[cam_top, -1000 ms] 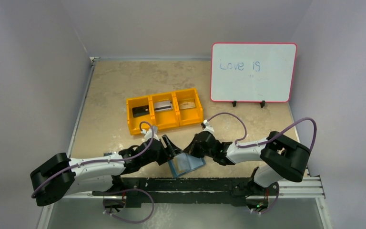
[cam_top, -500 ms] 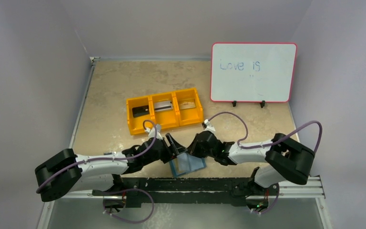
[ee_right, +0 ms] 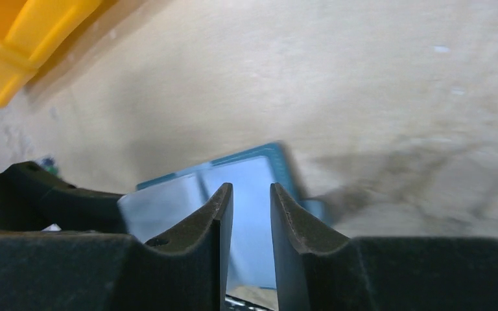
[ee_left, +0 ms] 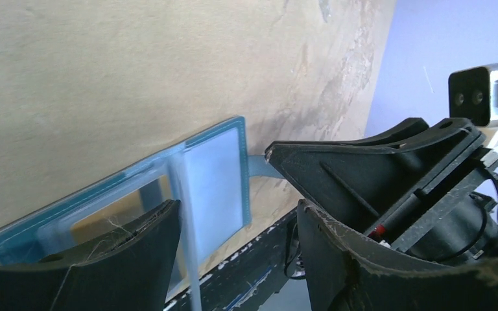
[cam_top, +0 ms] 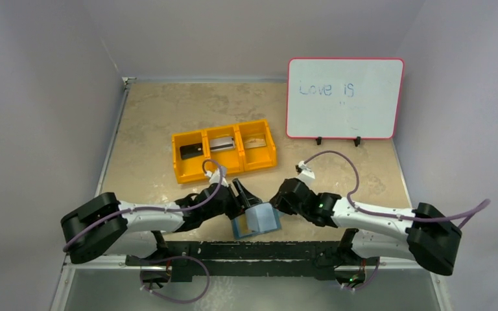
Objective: Take the credit cards out of the card holder
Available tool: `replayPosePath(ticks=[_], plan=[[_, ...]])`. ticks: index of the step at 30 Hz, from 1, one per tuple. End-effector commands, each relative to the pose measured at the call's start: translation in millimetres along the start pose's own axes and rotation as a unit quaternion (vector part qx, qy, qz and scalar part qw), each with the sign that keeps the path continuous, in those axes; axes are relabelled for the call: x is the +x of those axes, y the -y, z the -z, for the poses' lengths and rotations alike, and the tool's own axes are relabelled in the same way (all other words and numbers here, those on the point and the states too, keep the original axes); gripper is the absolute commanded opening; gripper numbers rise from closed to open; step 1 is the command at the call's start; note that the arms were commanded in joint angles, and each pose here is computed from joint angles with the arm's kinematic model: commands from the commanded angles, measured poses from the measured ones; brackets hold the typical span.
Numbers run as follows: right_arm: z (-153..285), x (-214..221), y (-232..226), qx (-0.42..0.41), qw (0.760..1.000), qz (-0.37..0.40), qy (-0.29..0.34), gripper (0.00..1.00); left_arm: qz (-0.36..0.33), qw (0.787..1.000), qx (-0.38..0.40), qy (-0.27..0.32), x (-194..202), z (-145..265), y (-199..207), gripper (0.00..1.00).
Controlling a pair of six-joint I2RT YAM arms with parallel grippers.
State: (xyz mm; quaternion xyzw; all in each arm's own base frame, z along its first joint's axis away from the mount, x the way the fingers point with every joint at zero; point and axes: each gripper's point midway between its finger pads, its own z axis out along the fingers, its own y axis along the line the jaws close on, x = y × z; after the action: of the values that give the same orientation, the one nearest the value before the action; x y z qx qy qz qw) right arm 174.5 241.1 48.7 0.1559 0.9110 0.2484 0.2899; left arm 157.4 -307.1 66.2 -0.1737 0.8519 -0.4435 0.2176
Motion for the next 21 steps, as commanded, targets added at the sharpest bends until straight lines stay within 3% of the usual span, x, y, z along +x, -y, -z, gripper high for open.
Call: replayPosePath(ticks=[1, 10, 15, 21], plan=[[19.5, -24.8, 38.1, 0.086, 0.994, -0.03, 0.06, 0.3, -0.012, 0.998, 0.061, -0.014, 3.2, -7.4, 47.9, 0.64], [53.0, -50.9, 40.1, 0.063, 0.992, -0.037, 0.106, 0.29, -0.016, 0.998, 0.047, -0.036, 18.0, -39.6, 43.8, 0.64], [64.6, -53.1, 22.1, -0.01, 0.994, -0.028, 0.105, 0.29, -0.02, 0.999, 0.021, -0.042, 25.3, -56.1, 29.1, 0.62], [72.2, -40.8, -5.6, -0.129, 0.988, -0.022, 0.083, 0.29, -0.042, 0.998, 0.038, -0.016, 12.8, -44.5, 49.5, 0.62]])
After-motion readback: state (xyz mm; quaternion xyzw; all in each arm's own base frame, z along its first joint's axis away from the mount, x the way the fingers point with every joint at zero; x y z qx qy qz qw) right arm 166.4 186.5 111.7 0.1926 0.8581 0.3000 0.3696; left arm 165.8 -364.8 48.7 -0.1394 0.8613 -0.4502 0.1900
